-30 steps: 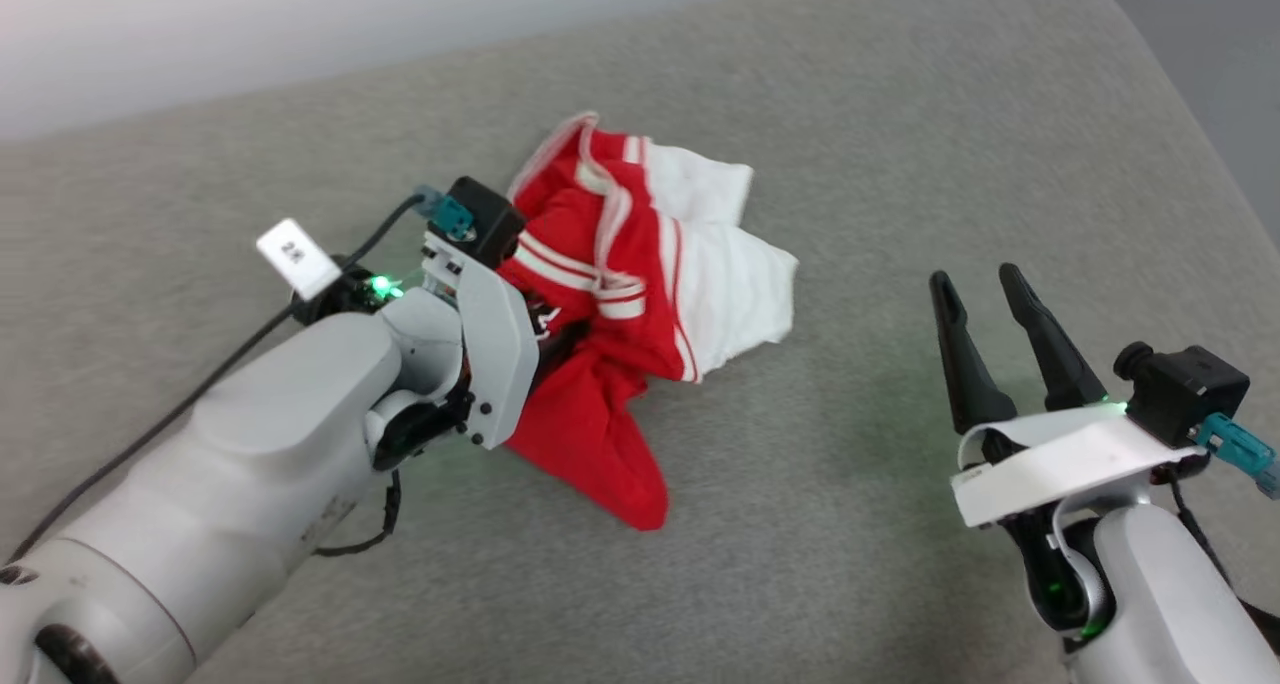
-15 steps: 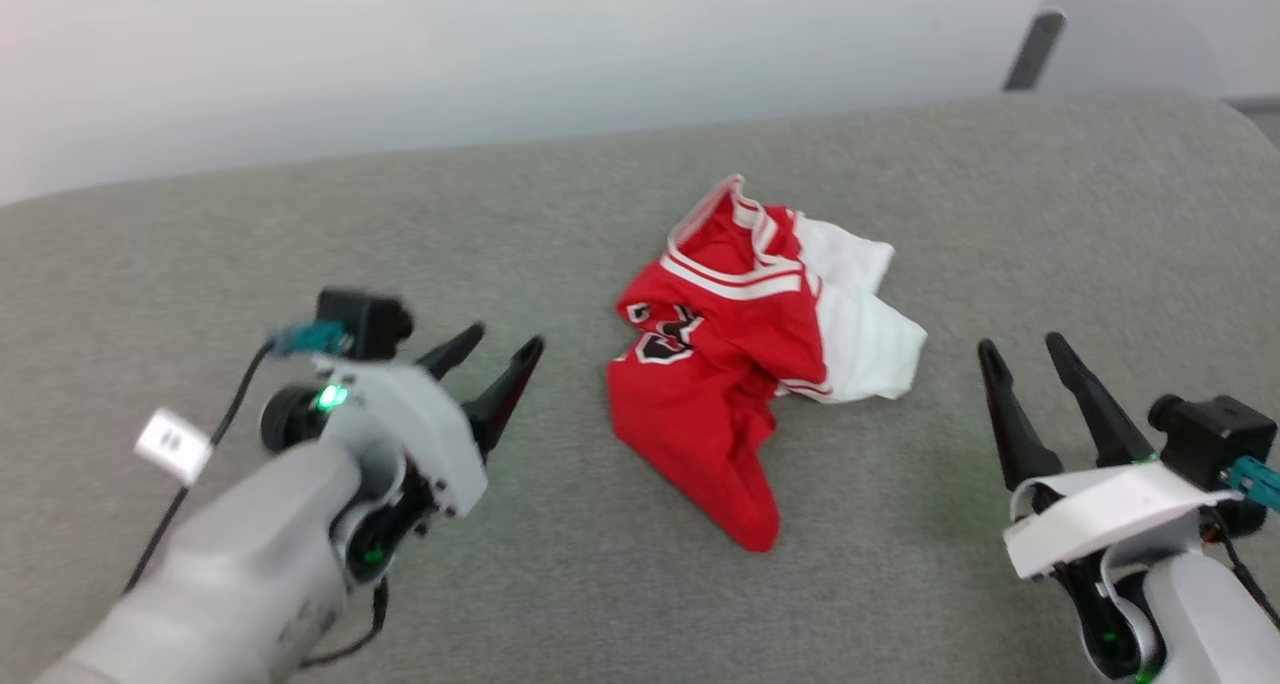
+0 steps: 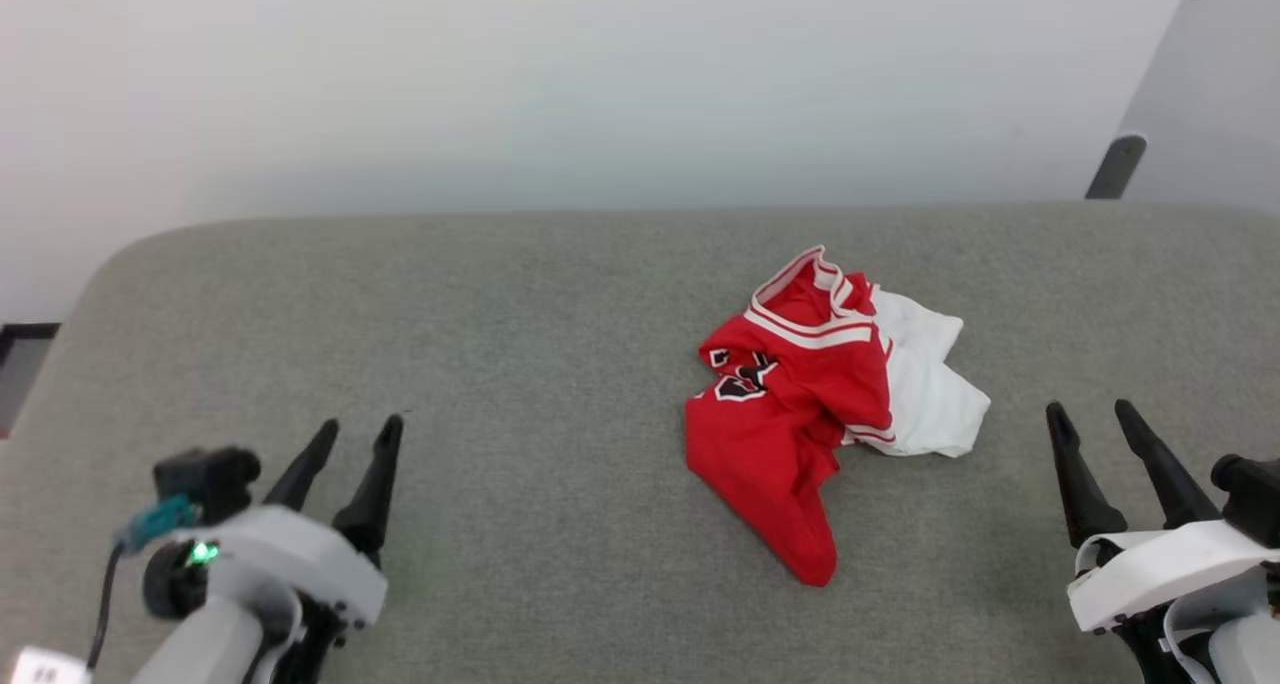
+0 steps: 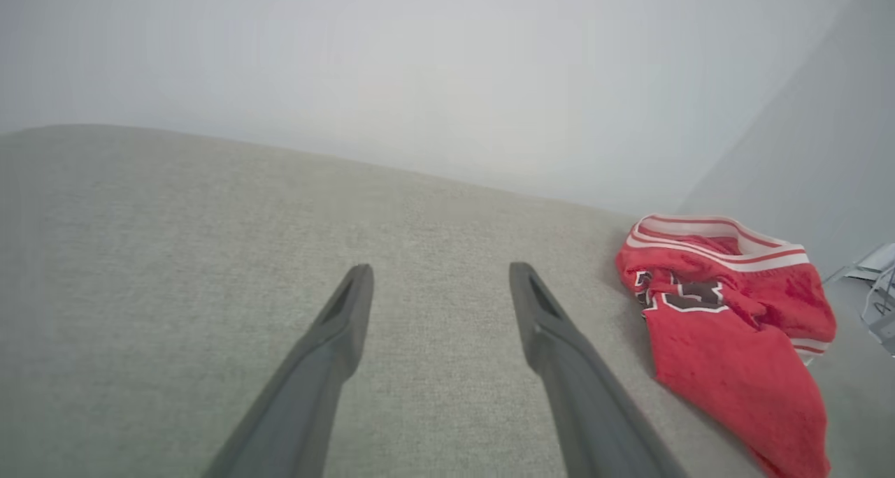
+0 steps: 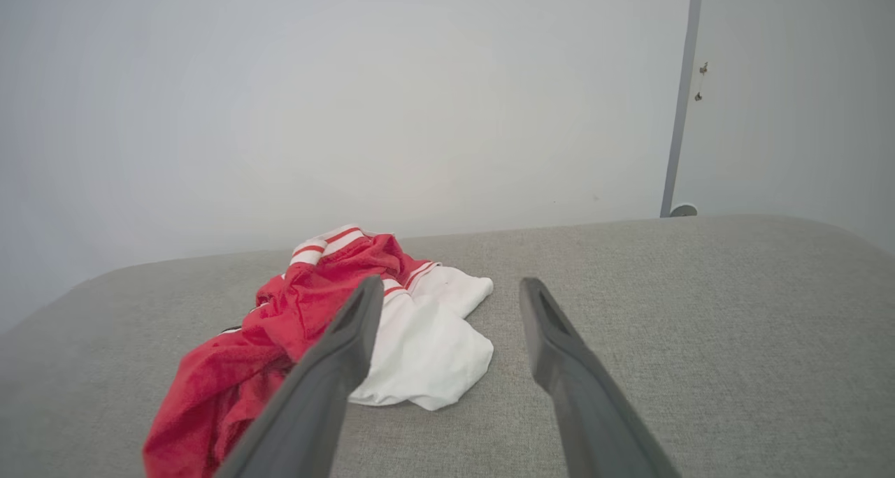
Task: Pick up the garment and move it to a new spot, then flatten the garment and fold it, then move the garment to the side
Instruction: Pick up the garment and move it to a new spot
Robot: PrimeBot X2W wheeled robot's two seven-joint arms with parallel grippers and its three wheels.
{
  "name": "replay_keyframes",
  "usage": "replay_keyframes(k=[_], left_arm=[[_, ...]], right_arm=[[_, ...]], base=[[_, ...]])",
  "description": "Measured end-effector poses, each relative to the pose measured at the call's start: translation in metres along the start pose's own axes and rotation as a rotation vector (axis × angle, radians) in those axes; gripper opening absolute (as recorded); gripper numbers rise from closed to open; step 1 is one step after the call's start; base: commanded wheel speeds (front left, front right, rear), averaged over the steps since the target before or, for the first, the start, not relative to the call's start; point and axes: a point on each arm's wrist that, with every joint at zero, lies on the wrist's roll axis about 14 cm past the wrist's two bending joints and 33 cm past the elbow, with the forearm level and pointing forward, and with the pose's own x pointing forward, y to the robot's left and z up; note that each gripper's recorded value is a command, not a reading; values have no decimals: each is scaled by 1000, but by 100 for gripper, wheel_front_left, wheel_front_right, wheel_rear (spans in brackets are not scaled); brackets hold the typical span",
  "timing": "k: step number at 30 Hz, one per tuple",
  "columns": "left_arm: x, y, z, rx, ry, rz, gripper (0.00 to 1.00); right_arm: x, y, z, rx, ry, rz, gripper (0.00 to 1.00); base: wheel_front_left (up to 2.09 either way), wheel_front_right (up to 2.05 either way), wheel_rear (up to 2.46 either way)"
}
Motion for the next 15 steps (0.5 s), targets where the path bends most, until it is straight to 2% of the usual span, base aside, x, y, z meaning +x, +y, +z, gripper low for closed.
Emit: replay_keyframes(k=[8, 12, 15], left_arm=[[-39, 11, 21, 169, -118, 74, 100], [-50, 12, 18, 252, -125, 100, 100], [-55, 8, 18, 260, -139, 105, 100]], right_arm=[[-1, 5, 19, -9, -52, 11, 100], [-4, 2, 27, -13, -76, -2, 100], [-6, -1, 33, -16, -92, -10, 100]], base=[[0, 0, 0], [0, 0, 0], [0, 0, 0]])
